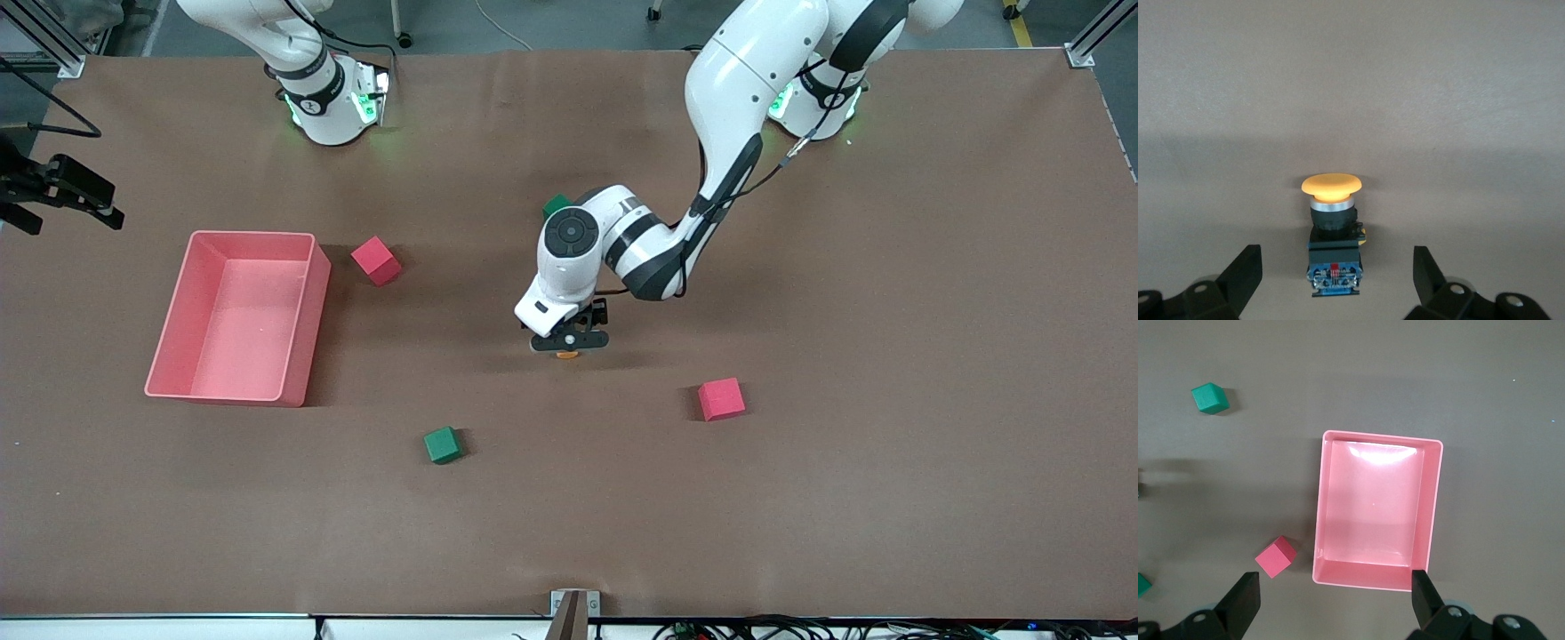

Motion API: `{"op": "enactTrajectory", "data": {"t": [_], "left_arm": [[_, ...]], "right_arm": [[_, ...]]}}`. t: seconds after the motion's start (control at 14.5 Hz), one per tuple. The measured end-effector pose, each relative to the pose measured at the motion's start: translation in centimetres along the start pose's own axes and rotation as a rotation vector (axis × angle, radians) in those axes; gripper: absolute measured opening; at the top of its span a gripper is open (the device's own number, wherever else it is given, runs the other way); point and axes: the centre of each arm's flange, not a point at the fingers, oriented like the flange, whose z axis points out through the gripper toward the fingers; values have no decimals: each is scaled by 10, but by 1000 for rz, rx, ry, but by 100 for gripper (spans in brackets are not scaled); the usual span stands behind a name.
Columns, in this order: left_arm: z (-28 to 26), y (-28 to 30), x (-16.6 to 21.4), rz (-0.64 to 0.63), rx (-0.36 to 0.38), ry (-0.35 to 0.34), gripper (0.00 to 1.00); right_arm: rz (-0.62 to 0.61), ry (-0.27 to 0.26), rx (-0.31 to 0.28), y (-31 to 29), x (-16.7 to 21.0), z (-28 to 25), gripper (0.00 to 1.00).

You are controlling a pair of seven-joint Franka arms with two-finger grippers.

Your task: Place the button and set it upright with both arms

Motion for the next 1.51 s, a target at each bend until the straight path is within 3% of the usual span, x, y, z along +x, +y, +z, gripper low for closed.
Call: {"op": "enactTrajectory", "data": {"t": [0.48, 0.69, 0.76, 0.83, 1.24, 1.38, 1.51], "left_arm": [[25, 1, -11, 28, 36, -7, 96], [31, 1, -14, 25, 42, -13, 86], [32, 1, -14, 24, 43, -14, 75], [33, 1, -14, 24, 43, -14, 71], [31, 1, -11, 20, 42, -9, 59], [29, 1, -10, 19, 39, -5, 42], [28, 2, -8, 17, 37, -3, 41]], "right_arm": [[7, 7, -1, 4, 0, -2, 100], [9, 12, -2, 5, 0, -4, 100], [9, 11, -2, 5, 0, -4, 100], [9, 11, -2, 5, 0, -4, 100], [7, 10, -2, 4, 0, -4, 100], [7, 10, -2, 3, 0, -4, 100], [6, 10, -2, 3, 0, -4, 100]]}}
